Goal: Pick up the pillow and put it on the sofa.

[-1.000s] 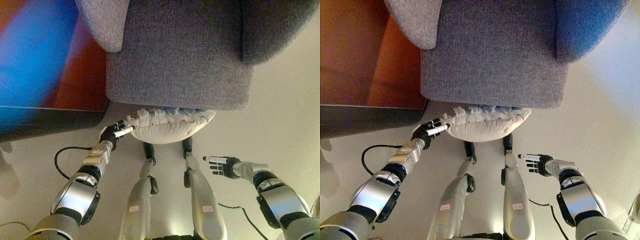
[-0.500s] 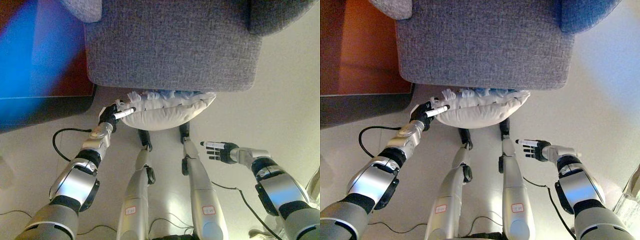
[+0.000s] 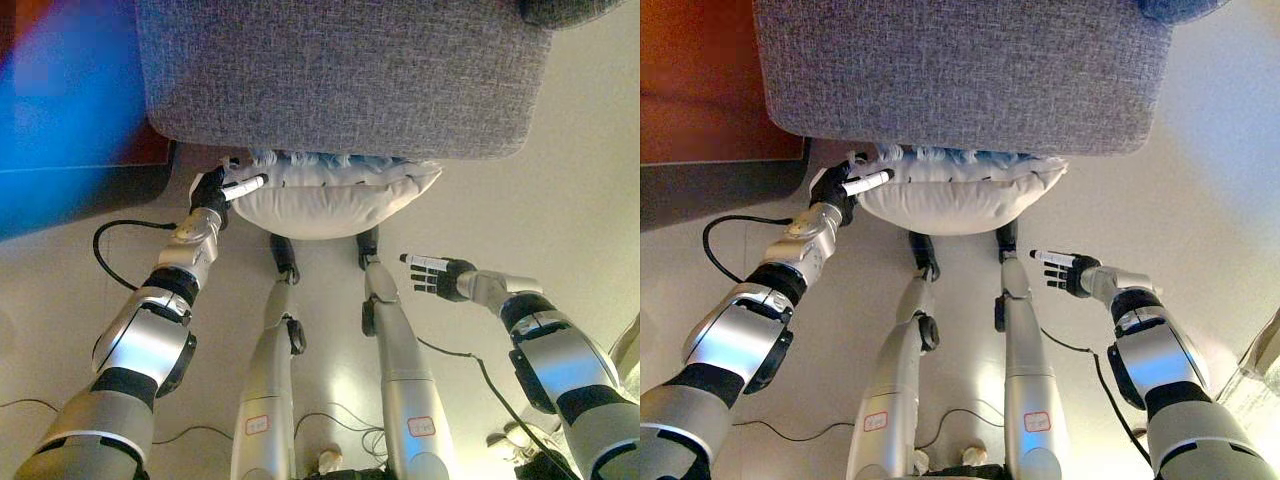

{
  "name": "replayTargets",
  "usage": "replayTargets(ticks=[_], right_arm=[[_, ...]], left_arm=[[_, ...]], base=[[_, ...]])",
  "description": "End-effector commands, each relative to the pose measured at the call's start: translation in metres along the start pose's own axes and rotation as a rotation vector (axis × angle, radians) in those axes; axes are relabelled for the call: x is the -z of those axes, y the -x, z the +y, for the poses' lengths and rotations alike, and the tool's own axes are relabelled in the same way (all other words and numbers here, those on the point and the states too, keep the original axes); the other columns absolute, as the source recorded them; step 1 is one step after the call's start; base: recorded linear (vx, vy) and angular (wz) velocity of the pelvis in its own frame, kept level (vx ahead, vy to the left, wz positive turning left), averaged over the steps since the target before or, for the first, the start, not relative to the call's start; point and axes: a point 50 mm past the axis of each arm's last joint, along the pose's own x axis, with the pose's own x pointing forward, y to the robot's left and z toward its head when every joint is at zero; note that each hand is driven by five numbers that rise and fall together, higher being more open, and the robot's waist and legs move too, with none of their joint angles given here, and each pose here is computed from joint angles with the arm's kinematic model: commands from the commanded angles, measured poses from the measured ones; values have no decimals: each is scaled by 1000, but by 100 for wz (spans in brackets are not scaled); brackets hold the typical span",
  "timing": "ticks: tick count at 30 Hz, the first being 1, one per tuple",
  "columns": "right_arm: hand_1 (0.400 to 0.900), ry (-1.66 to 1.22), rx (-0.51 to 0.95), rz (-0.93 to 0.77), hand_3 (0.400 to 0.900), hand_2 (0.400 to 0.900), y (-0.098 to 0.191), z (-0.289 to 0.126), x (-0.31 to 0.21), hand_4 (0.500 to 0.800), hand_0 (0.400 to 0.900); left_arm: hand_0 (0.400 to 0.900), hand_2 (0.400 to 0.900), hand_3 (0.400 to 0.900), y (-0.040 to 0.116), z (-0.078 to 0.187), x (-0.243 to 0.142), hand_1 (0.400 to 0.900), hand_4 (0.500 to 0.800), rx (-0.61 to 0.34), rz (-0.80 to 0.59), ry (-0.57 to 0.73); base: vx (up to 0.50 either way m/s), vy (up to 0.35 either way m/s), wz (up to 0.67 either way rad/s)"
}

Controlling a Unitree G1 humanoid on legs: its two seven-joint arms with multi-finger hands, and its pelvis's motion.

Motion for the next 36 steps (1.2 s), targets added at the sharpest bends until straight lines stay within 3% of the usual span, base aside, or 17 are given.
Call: replayTargets(ticks=[1, 20, 36], right_arm=[[900, 2, 55, 60, 900, 900, 1, -13, 11, 800, 900], [900, 14, 61, 52, 900, 900, 3, -22, 16, 800, 900], [900, 34, 43, 139, 900, 900, -1, -30, 59, 800, 900]], left_arm=[[400, 400, 400, -2, -4, -30, 400, 500, 49, -104, 45], [400, 400, 400, -1, 1, -32, 400, 500, 21, -106, 26], [400, 400, 400, 7, -8, 15, 400, 500, 117, 11, -60]], base=[[0, 0, 0], [0, -1, 1], [1, 9, -3]])
